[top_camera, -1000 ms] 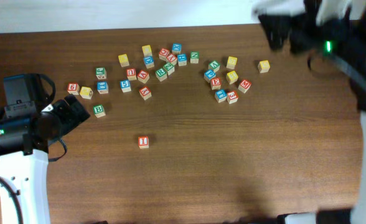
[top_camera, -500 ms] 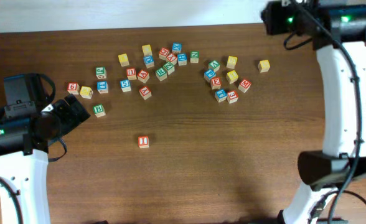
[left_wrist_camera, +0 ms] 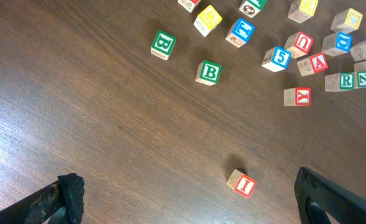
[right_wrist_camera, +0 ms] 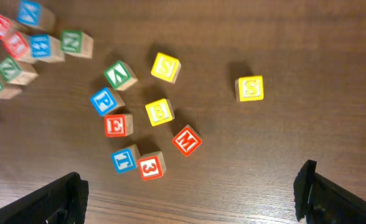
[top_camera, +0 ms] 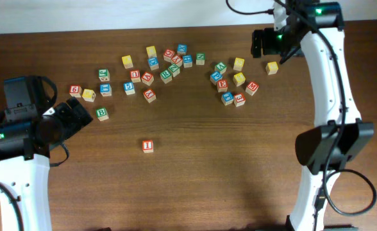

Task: Spell out ICRA
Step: 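Raise the right arm and swing it over the block cluster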

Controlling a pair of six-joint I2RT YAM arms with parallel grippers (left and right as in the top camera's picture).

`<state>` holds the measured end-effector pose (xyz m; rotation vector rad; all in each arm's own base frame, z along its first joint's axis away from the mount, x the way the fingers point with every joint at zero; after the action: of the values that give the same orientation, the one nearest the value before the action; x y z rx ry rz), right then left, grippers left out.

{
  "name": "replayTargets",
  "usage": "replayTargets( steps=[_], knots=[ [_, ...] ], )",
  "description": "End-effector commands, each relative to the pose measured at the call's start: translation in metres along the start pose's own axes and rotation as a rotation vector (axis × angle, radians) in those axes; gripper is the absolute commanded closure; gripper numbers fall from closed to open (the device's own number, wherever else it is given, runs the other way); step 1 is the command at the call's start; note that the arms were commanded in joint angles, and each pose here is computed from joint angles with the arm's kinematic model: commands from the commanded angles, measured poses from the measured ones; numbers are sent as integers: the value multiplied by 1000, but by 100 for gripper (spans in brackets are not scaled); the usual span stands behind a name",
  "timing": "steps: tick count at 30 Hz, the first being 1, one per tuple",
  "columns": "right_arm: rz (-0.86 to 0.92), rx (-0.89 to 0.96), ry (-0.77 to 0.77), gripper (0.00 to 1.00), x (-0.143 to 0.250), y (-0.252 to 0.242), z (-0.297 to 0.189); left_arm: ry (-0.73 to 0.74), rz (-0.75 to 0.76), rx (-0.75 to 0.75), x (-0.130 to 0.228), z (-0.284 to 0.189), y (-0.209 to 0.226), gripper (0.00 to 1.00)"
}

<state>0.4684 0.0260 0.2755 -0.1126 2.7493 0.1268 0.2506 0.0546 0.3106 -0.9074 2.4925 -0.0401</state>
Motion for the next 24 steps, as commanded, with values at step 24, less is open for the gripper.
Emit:
replayTargets(
  steps=[24],
  knots=[
    [97, -81, 329, 20, 58, 3, 103, -3, -18, -14, -1, 2, 2, 1]
  ],
)
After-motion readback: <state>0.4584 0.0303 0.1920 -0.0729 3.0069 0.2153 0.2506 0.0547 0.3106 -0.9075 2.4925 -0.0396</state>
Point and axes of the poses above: each gripper's point midway between its finger pads, its own z axis out along the fingers, its own y axis along the line the jaws close on, x = y × z, the point moved 8 cm from there along -z, back along the fingers, and after that the axes turned 3 degrees about -z, right-handed, at the moved point
